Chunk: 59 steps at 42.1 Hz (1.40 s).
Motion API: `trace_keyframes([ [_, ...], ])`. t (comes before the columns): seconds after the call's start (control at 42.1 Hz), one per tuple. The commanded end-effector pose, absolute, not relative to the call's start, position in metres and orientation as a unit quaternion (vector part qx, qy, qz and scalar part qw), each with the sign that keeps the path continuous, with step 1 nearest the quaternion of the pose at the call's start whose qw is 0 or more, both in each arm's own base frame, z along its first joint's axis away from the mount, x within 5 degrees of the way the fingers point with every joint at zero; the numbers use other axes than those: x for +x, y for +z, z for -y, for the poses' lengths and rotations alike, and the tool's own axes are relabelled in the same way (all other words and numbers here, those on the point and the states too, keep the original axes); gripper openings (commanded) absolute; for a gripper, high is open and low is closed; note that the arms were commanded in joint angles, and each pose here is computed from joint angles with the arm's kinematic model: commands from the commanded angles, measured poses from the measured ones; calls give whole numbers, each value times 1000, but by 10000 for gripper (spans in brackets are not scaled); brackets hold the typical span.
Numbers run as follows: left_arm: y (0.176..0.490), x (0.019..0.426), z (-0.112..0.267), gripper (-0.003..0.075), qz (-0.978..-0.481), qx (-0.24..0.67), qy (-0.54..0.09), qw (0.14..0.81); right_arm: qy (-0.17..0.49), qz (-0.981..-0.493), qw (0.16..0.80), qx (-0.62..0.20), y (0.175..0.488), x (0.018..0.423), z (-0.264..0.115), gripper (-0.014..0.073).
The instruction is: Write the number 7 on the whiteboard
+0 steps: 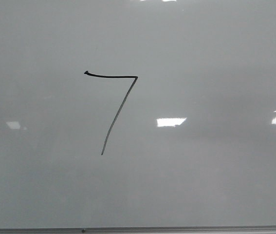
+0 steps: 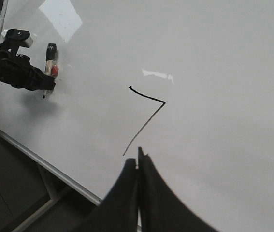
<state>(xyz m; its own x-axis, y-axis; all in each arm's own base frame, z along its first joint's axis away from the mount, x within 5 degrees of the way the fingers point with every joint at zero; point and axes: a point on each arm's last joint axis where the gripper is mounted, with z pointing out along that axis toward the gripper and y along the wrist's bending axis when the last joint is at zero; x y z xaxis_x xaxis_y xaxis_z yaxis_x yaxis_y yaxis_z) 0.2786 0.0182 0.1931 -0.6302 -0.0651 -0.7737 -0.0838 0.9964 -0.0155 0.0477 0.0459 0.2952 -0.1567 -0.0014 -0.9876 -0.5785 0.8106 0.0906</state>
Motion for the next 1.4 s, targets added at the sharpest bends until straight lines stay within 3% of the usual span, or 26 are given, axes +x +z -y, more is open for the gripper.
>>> trace_keyframes([
  [0.0, 215, 290, -18, 60, -870, -41, 12, 491, 237, -706, 643, -177, 308, 49, -44, -68],
  [0.166, 215, 289, -18, 279, -873, -41, 12, 486, 237, -706, 643, -177, 308, 49, -44, -68],
  [0.309, 215, 289, -18, 388, -873, -41, 12, 486, 237, -706, 643, -177, 308, 49, -44, -68],
  [0.499, 223, 284, -17, 402, -872, -40, 10, 488, 237, -706, 643, -177, 308, 49, -44, -68],
  [0.688, 257, 261, -15, 402, -859, -28, 13, 511, 237, -706, 643, -177, 308, 49, -44, -68],
  [0.926, 292, 202, -11, 319, -813, -26, 14, 582, 237, -706, 643, -177, 308, 49, -44, -68],
  [1.211, 306, 131, -7, -23, -765, -24, 12, 644, 237, -706, 643, -177, 308, 49, -44, -68],
  [1.377, 317, 101, -5, -20, -739, -21, 11, 674, 237, -706, 643, -177, 308, 49, -44, -68],
])
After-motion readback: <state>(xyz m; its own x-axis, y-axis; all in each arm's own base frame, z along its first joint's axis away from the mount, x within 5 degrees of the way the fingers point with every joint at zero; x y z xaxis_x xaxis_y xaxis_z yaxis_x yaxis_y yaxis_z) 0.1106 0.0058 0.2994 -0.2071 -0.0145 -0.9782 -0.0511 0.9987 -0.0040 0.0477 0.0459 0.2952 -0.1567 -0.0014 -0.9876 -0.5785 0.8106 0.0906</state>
